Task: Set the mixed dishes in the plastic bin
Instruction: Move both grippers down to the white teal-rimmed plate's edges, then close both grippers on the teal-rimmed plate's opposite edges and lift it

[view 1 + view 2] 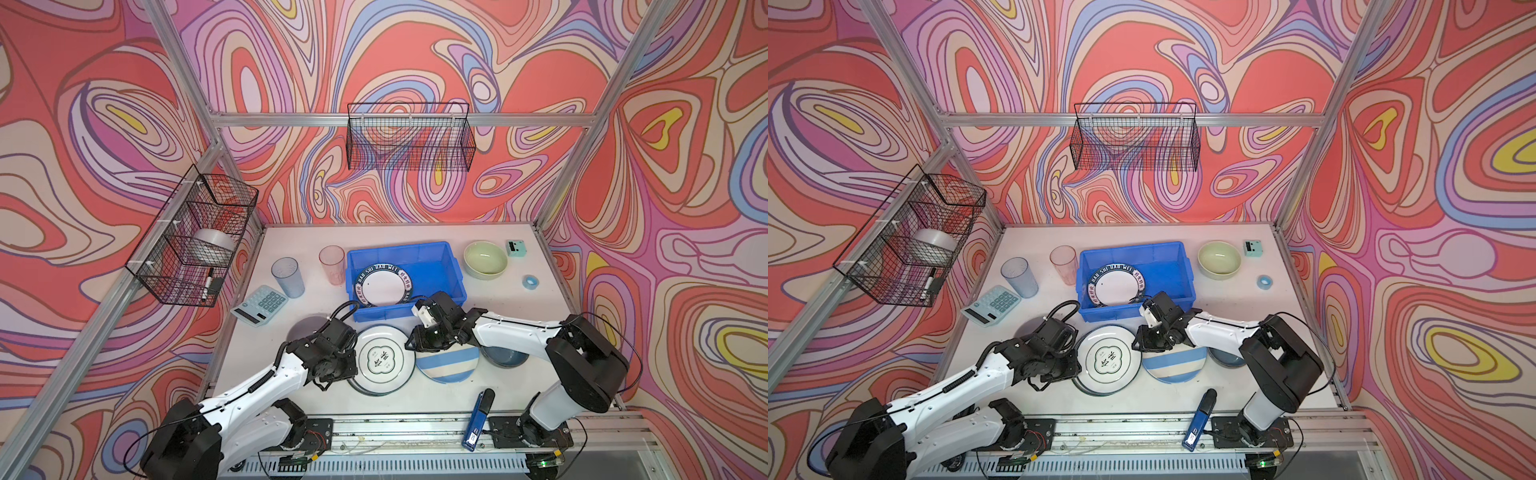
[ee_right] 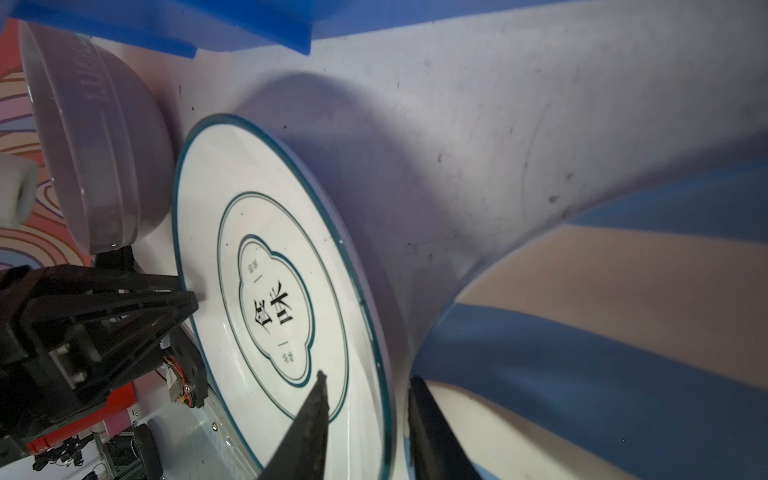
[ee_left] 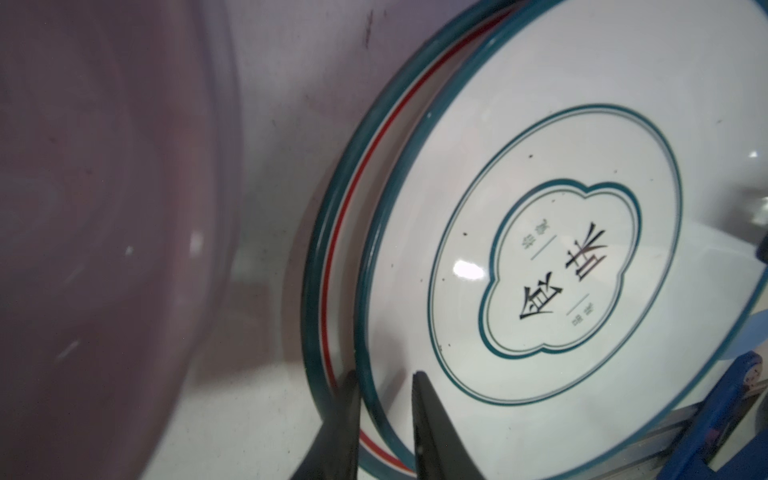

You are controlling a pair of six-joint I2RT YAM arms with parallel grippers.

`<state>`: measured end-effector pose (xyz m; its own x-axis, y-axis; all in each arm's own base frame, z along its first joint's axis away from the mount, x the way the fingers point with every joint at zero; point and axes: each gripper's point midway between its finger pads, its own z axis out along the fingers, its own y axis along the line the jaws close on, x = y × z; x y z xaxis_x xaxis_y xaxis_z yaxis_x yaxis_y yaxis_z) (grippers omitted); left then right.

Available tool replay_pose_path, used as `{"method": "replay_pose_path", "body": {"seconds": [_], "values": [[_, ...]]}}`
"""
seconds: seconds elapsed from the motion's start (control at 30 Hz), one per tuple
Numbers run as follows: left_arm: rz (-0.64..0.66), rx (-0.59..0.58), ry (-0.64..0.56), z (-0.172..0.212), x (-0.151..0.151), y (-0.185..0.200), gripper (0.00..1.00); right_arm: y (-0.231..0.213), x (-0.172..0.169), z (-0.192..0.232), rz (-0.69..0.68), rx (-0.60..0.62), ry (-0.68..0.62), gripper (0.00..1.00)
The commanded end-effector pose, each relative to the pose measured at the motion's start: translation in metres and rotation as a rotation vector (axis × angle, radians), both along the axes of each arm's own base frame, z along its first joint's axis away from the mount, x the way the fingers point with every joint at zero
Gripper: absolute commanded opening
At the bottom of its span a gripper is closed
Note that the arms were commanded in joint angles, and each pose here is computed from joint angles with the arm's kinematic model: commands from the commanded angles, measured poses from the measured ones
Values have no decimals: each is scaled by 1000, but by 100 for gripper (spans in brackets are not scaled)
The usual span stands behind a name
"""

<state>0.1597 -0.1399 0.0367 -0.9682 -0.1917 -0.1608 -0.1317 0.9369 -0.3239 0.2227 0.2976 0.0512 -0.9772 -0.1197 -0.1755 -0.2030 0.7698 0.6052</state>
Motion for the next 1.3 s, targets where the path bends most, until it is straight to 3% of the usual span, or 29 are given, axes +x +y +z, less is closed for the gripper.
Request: {"method": "replay_pose_path", "body": {"seconds": [0.0,0.63,1.13,1.27], "values": [[8,34,23,-8,-6,7,26,3,-3,-3,13,7,10,32],[-38,-11,18,-8,-1,-7,24,24,-15,38,71,234,-8,22],[-116,-82,-29,10,16,-34,25,25,-13,42,68,229,-15,17],[-132,-102,-44,14,19,-39,29,23,-12,43,55,213,-17,12]]}}
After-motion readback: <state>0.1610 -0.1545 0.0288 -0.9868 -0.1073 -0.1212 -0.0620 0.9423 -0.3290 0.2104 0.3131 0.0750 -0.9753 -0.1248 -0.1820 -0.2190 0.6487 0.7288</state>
